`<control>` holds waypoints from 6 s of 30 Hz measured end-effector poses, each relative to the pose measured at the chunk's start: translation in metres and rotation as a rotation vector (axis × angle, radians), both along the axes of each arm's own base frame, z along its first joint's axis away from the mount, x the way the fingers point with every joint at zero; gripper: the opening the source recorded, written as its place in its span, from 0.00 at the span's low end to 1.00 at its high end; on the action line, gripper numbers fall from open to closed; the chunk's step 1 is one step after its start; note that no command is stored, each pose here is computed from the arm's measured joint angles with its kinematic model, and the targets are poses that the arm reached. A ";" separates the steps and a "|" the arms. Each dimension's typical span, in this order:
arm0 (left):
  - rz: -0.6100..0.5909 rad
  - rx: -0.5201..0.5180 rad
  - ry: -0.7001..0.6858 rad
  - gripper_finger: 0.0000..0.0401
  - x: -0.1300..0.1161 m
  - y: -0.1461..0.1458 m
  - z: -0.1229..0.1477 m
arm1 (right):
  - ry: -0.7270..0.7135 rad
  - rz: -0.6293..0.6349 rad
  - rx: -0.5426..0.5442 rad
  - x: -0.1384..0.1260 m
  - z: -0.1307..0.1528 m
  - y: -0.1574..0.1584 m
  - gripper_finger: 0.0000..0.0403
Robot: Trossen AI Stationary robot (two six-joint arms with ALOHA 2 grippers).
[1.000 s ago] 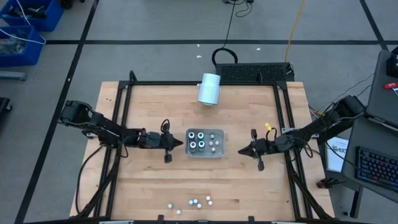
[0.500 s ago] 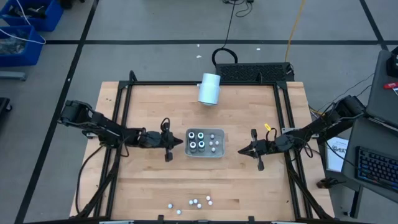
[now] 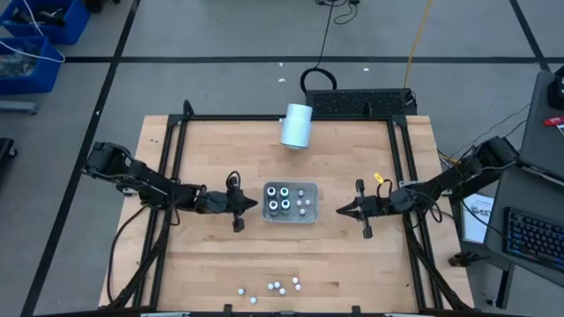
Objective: Pick & Place food coloring
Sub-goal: Put the small blue food coloring bottle into the gray bin
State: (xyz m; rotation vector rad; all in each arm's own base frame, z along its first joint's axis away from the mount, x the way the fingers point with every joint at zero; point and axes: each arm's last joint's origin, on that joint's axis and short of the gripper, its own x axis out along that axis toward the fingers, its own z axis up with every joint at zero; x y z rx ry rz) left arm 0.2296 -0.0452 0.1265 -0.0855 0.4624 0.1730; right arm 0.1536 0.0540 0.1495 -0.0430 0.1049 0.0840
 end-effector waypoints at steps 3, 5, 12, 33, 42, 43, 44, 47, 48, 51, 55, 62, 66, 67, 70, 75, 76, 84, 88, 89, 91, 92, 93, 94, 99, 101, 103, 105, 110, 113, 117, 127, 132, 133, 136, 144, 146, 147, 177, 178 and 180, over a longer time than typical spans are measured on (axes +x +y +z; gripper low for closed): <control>0.011 0.009 0.013 0.01 -0.002 -0.004 -0.001 | 0.002 -0.015 0.017 0.001 0.000 -0.002 0.00; 0.004 0.009 0.012 0.01 -0.002 -0.006 -0.001 | 0.006 0.006 0.039 0.002 0.000 -0.004 0.00; 0.023 -0.023 0.005 0.04 -0.003 -0.007 -0.001 | -0.005 0.245 0.115 0.002 0.003 -0.003 0.00; -0.174 -0.073 0.355 0.02 0.005 -0.084 0.114 | 0.048 0.027 0.061 0.009 -0.004 -0.038 0.00; -0.140 -0.140 0.619 0.01 0.027 -0.165 0.167 | 0.047 0.215 0.076 0.008 -0.003 -0.033 0.00; -0.142 -0.136 0.669 0.01 0.027 -0.174 0.163 | 0.047 0.214 0.085 0.008 -0.003 -0.033 0.00; -0.143 -0.127 0.707 0.01 0.026 -0.183 0.160 | 0.047 0.214 0.096 0.008 -0.003 -0.033 0.00; -0.133 -0.090 0.764 0.03 0.024 -0.206 0.146 | 0.061 0.210 0.131 0.008 -0.003 -0.033 0.00; -0.120 -0.090 0.775 0.05 0.024 -0.212 0.140 | 0.071 0.209 0.134 0.008 -0.004 -0.033 0.00; -0.109 -0.094 0.829 0.09 0.024 -0.228 0.120 | 0.088 0.211 0.106 0.007 -0.006 -0.033 0.00; -0.096 -0.084 0.880 0.12 0.024 -0.242 0.098 | 0.088 0.216 0.063 0.007 -0.007 -0.033 0.00; -0.123 -0.162 0.854 0.25 0.038 -0.253 0.080 | 0.079 0.219 0.032 0.007 -0.007 -0.033 0.00; -0.139 -0.207 0.840 0.37 0.045 -0.253 0.081 | 0.075 0.221 0.011 0.007 -0.007 -0.033 0.00; -0.142 -0.214 0.837 0.40 0.045 -0.253 0.082 | 0.074 0.221 0.008 0.007 -0.007 -0.033 0.00; -0.151 -0.232 0.850 0.49 0.048 -0.251 0.081 | 0.074 0.221 0.006 0.007 -0.007 -0.033 0.00; -0.148 -0.228 0.847 0.58 0.053 -0.246 0.081 | 0.085 0.219 0.024 0.007 -0.008 -0.033 0.00; -0.154 -0.223 0.847 0.59 0.054 -0.245 0.081 | 0.087 0.219 0.024 0.007 -0.008 -0.033 0.00; -0.193 -0.181 0.874 0.60 0.058 -0.245 0.072 | 0.086 0.218 0.024 0.007 -0.008 -0.033 0.00; -0.186 -0.183 0.878 0.60 0.060 -0.246 0.067 | 0.076 0.218 0.023 0.008 -0.007 -0.033 0.00; -0.183 -0.189 0.868 0.60 0.061 -0.246 0.067 | 0.076 0.218 0.023 0.008 -0.007 -0.033 0.00; -0.184 -0.188 0.859 0.60 0.062 -0.246 0.066 | 0.077 0.218 0.024 0.008 -0.007 -0.033 0.00; -0.190 -0.188 0.861 0.60 0.063 -0.246 0.065 | 0.079 0.218 0.024 0.007 -0.007 -0.033 0.00; -0.192 -0.185 0.864 0.60 0.064 -0.246 0.064 | 0.083 0.218 0.026 0.007 -0.007 -0.033 0.00; -0.197 -0.181 0.871 0.60 0.065 -0.245 0.062 | 0.085 0.217 0.030 0.007 -0.007 -0.033 0.00; -0.226 -0.161 0.880 0.60 0.066 -0.244 0.062 | 0.092 0.216 0.035 0.007 -0.008 -0.033 0.00; -0.235 -0.153 0.880 0.60 0.066 -0.244 0.061 | 0.091 0.216 0.036 0.007 -0.008 -0.033 0.00; -0.239 -0.150 0.879 0.60 0.066 -0.244 0.062 | 0.093 0.216 0.040 0.007 -0.008 -0.033 0.00; -0.232 -0.159 0.876 0.60 0.067 -0.245 0.060 | 0.094 0.214 0.049 0.007 -0.008 -0.033 0.00; -0.225 -0.170 0.872 0.60 0.068 -0.247 0.056 | 0.097 0.214 0.050 0.007 -0.008 -0.033 0.00; -0.224 -0.159 0.886 0.60 0.066 -0.248 0.052 | 0.097 0.214 0.050 0.007 -0.008 -0.033 0.00; -0.221 -0.177 0.898 0.60 0.066 -0.250 0.050 | 0.099 0.213 0.058 0.007 -0.008 -0.033 0.00; -0.188 -0.170 0.885 0.59 0.067 -0.250 0.047 | 0.106 0.212 0.060 0.007 -0.009 -0.033 0.00; -0.199 -0.158 0.885 0.48 0.067 -0.250 0.047 | 0.106 0.212 0.060 0.007 -0.009 -0.033 0.00; -0.199 -0.158 0.885 0.45 0.067 -0.250 0.047 | 0.106 0.212 0.060 0.007 -0.009 -0.033 0.00; -0.210 -0.152 0.888 0.37 0.067 -0.250 0.047 | 0.107 0.212 0.063 0.007 -0.009 -0.033 0.00; -0.234 -0.157 0.906 0.23 0.066 -0.250 0.047 | 0.109 0.210 0.075 0.007 -0.009 -0.033 0.00; -0.232 -0.156 0.904 0.23 0.066 -0.250 0.047 | 0.109 0.210 0.075 0.007 -0.009 -0.033 0.00; -0.231 -0.155 0.903 0.24 0.067 -0.250 0.047 | 0.109 0.210 0.075 0.007 -0.009 -0.033 0.00; -0.292 -0.087 0.891 0.33 0.062 -0.255 0.047 | 0.121 0.207 0.101 0.007 -0.009 -0.033 0.00; -0.297 -0.087 0.894 0.31 0.062 -0.255 0.047 | 0.122 0.207 0.101 0.007 -0.010 -0.033 0.00; -0.303 -0.082 0.894 0.28 0.061 -0.255 0.047 | 0.122 0.207 0.101 0.007 -0.010 -0.033 0.00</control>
